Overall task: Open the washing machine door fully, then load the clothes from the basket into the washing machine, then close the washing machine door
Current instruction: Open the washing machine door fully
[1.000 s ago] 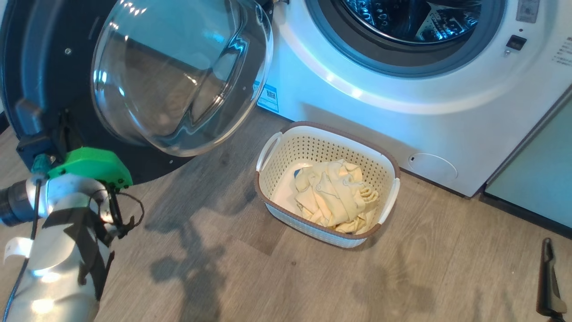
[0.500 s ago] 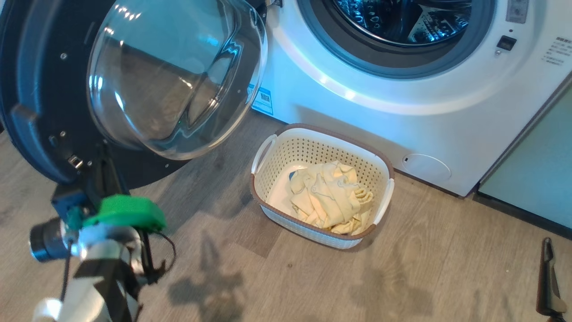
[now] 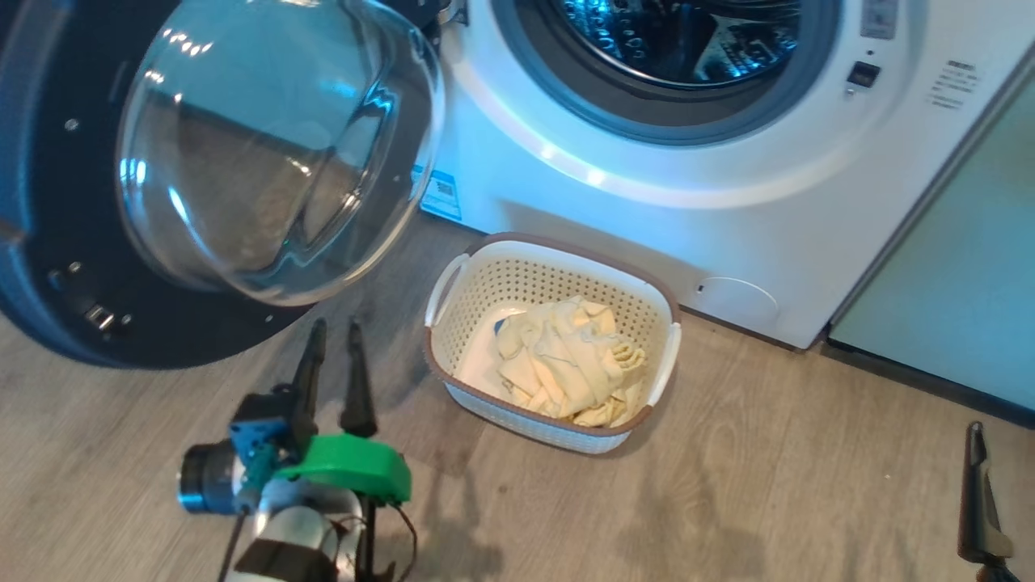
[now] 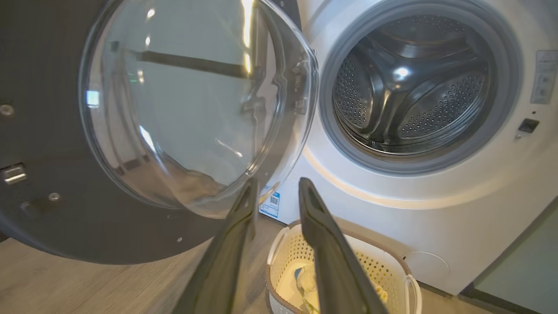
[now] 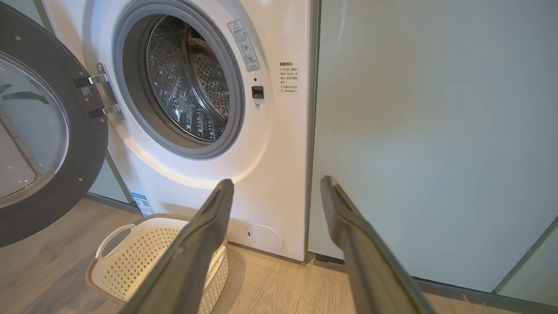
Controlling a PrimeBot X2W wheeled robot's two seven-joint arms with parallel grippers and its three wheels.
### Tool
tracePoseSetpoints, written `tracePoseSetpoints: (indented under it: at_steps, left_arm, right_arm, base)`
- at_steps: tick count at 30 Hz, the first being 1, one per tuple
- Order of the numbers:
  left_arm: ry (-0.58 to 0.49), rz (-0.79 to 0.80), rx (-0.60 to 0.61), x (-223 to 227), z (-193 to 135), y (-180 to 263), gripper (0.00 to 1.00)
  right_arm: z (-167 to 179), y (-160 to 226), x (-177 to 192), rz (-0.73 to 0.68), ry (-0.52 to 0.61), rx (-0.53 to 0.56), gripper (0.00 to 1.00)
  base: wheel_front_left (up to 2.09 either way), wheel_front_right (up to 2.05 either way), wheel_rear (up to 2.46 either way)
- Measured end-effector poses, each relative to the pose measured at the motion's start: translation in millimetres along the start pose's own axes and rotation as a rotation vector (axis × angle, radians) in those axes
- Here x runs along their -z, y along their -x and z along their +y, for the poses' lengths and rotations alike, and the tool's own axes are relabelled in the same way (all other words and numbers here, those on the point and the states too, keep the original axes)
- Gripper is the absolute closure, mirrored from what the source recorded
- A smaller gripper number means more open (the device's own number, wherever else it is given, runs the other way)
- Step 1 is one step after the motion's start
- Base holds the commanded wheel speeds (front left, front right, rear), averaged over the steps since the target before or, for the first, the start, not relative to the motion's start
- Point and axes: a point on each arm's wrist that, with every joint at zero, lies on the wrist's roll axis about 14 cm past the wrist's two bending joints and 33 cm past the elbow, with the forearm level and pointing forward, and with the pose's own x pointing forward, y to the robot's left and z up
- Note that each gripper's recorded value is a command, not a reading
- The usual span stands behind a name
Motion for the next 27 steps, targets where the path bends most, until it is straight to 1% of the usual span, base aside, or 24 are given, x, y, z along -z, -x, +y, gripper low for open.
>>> tracePoseSetpoints:
  at_steps: [1,2,3,4,5,6,10,17,22,27]
  left_arm:
    - [0.003,0.008,0.023,2,-7,0,0.38]
    - [0.005,0.013,0.048,4,-15,0,0.29]
    - [0.005,0.013,0.048,4,-15,0,0.18]
    - [0.002,0.032,0.100,10,-30,0,0.02]
    - [0.002,0.043,0.121,14,-36,1,0.02]
    - [0.002,0.043,0.121,14,-36,1,0.00]
    - [0.004,0.069,0.197,23,-61,1,0.00]
    - [0.012,0.083,0.290,30,-94,0,0.00]
    - [0.011,0.086,0.341,31,-112,0,0.00]
    - [0.010,0.083,0.365,30,-123,-1,0.00]
  right_arm:
    - [-1,2,-1,-0.002,0.000,0.005,0.00]
    - [-3,3,-2,-0.004,0.000,0.011,0.00]
    - [-3,3,-2,-0.004,0.000,0.011,0.00]
    - [-8,7,-3,-0.008,-0.002,0.028,0.00]
    - [-11,9,-4,-0.009,-0.001,0.037,0.00]
    - [-11,9,-4,-0.009,-0.001,0.037,0.00]
    - [-20,18,-6,-0.013,0.003,0.071,0.00]
    - [-38,37,-13,-0.028,0.009,0.136,0.00]
    - [-47,50,-17,-0.040,0.013,0.175,0.00]
    - [-53,60,-20,-0.048,0.015,0.202,0.00]
  base:
    - [0.00,0.00,0.00]
    - [0.00,0.00,0.00]
    - [0.00,0.00,0.00]
    - [0.00,0.00,0.00]
    - [0.00,0.00,0.00]
    - [0.00,0.00,0.00]
    - [0.00,0.00,0.00]
    - [0.00,0.00,0.00]
    - [0.00,0.00,0.00]
    - [0.00,0.00,0.00]
